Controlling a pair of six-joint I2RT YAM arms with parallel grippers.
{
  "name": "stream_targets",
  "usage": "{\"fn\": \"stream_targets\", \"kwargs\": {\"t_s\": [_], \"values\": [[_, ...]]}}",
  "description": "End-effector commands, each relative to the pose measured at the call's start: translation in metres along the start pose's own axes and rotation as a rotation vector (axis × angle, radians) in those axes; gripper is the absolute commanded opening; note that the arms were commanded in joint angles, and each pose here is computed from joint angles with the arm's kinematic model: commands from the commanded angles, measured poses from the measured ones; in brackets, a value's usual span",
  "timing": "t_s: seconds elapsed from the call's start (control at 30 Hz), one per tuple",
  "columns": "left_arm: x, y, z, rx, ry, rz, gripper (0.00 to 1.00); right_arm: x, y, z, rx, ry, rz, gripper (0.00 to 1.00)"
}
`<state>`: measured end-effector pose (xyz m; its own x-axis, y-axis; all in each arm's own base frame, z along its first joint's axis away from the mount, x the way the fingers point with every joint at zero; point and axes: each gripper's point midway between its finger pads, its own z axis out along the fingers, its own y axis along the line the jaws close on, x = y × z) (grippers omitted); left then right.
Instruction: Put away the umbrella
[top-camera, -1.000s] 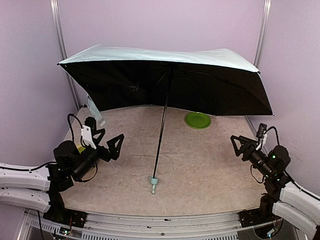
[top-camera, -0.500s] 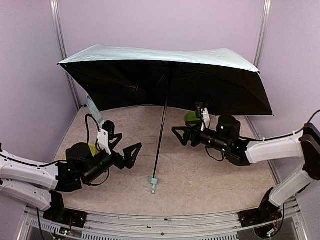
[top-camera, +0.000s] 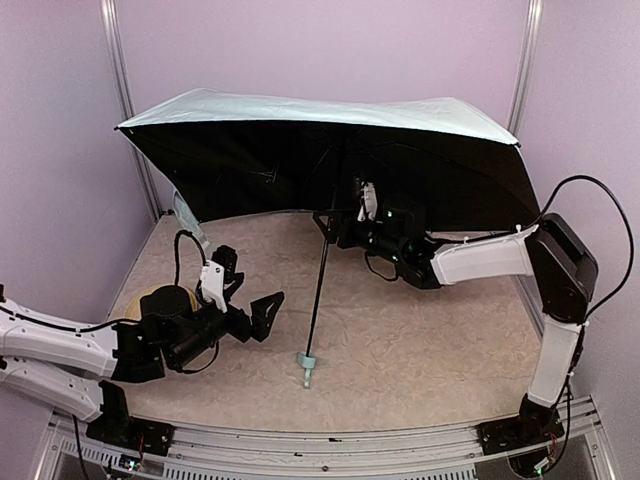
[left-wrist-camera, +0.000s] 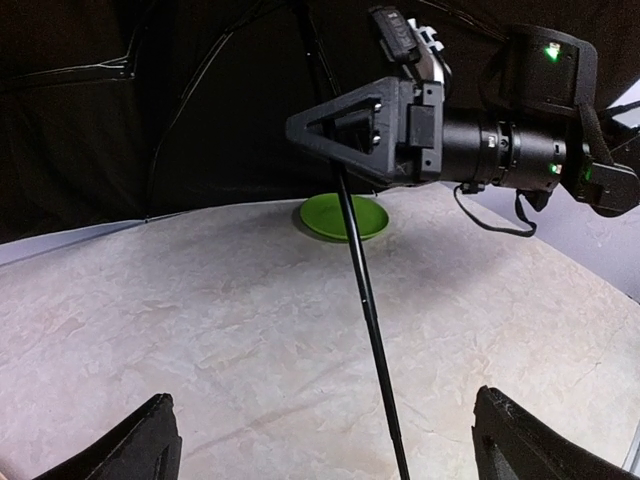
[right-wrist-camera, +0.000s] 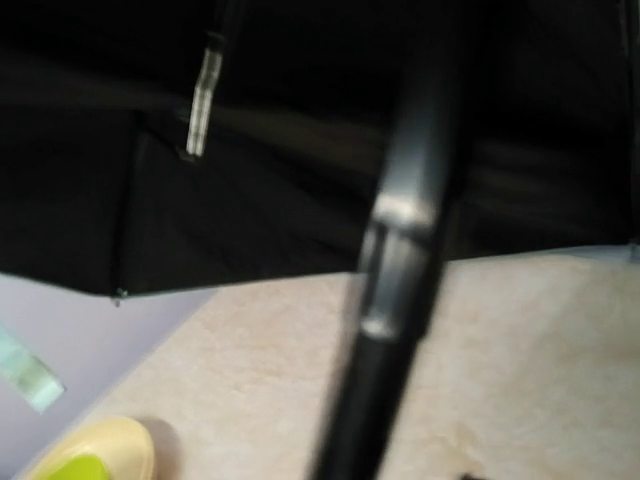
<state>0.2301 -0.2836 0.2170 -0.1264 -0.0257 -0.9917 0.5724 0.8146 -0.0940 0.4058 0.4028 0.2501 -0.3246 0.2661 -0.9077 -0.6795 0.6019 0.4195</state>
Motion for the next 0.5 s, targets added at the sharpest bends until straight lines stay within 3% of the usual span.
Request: {"fn": "stream_targets", "kwargs": {"t_s": [0.0, 0.17, 0.2, 0.47], "values": [[-0.003, -0.012, 0.011, 0.030, 0.033, 0.037, 0.99, -0.011, 0.003, 0.009, -0.020, -0.034, 0.054, 0.42], [0.000, -0.027, 0.017, 0.097, 0.068, 0.022, 0.98, -0.030, 0.003, 0.001, 0.018, -0.094, 0.058, 0.03], [0.000, -0.027, 0.020, 0.101, 0.075, 0.005, 0.98, -0.033, 0.004, -0.001, 0.023, -0.098, 0.057, 0.00], [-0.018, -0.044, 0.048, 0.175, 0.070, -0.072, 0.96, -0.079, 0.035, -0.021, 0.255, -0.201, 0.040, 0.00]]}}
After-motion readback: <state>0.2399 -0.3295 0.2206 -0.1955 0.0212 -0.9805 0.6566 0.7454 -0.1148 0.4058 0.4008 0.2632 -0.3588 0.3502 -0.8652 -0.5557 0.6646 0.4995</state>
